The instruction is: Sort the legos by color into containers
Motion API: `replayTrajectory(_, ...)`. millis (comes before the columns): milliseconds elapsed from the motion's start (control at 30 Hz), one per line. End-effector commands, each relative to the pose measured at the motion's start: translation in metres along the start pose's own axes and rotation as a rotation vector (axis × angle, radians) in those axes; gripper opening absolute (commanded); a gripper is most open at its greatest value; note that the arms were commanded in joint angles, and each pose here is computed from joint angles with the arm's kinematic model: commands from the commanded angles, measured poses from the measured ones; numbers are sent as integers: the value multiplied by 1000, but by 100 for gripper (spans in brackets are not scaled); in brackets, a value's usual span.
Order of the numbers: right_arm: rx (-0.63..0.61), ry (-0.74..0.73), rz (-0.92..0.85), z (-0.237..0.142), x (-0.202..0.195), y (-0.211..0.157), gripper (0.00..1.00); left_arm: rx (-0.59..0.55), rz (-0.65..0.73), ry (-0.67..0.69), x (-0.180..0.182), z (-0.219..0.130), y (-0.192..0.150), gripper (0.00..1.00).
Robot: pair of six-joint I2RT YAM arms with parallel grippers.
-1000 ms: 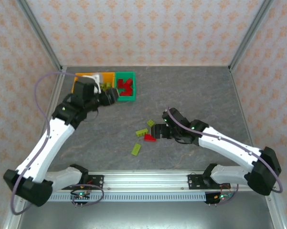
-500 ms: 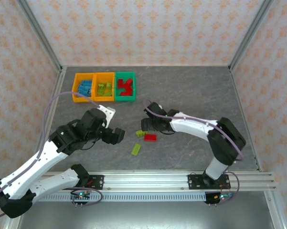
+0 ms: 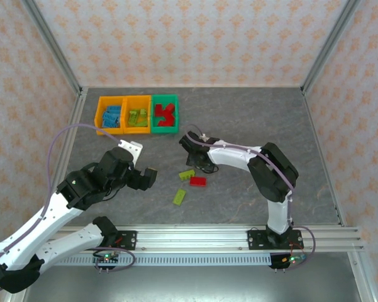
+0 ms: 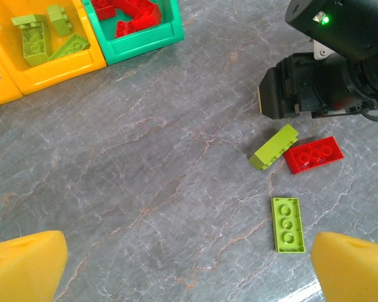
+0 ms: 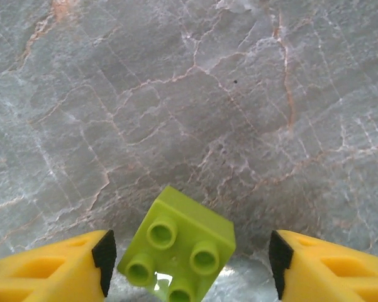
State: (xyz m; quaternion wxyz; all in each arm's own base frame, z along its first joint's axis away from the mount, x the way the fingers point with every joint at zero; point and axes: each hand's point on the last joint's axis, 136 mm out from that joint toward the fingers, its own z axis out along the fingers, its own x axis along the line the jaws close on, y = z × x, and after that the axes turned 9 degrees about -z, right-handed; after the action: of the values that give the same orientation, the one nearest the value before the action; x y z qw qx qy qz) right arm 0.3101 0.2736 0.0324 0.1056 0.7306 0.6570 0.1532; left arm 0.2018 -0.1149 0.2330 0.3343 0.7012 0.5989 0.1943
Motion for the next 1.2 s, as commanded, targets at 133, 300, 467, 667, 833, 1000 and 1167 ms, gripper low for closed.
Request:
replayTrajectory(133, -71, -142, 68, -3, -22, 2, 48, -8, 1, 56, 13, -2, -5, 100)
replayTrajectory(300, -118, -111, 39, -16, -19, 14, 43, -21, -4, 50, 14, -4, -5, 100)
replayTrajectory(467, -179, -27, 14, -42, -7, 30, 40, -32, -10, 44, 14, -6, -4, 100)
replayTrajectory(667, -285, 74, -52, -80, 8, 52, 40, -44, -17, 57, 17, -9, -3, 100)
replayTrajectory(833, -315, 369, -261, -118, 75, 59, 40, -83, -45, 123, 31, -15, 1, 100)
replayTrajectory(1000, -390, 473, -338, -132, 130, 91, 35, -151, -86, 175, 46, -26, 7, 100)
replayTrajectory(1167, -426, 493, -386, -112, 189, 136, 36, -180, -104, 214, 56, -31, 8, 100)
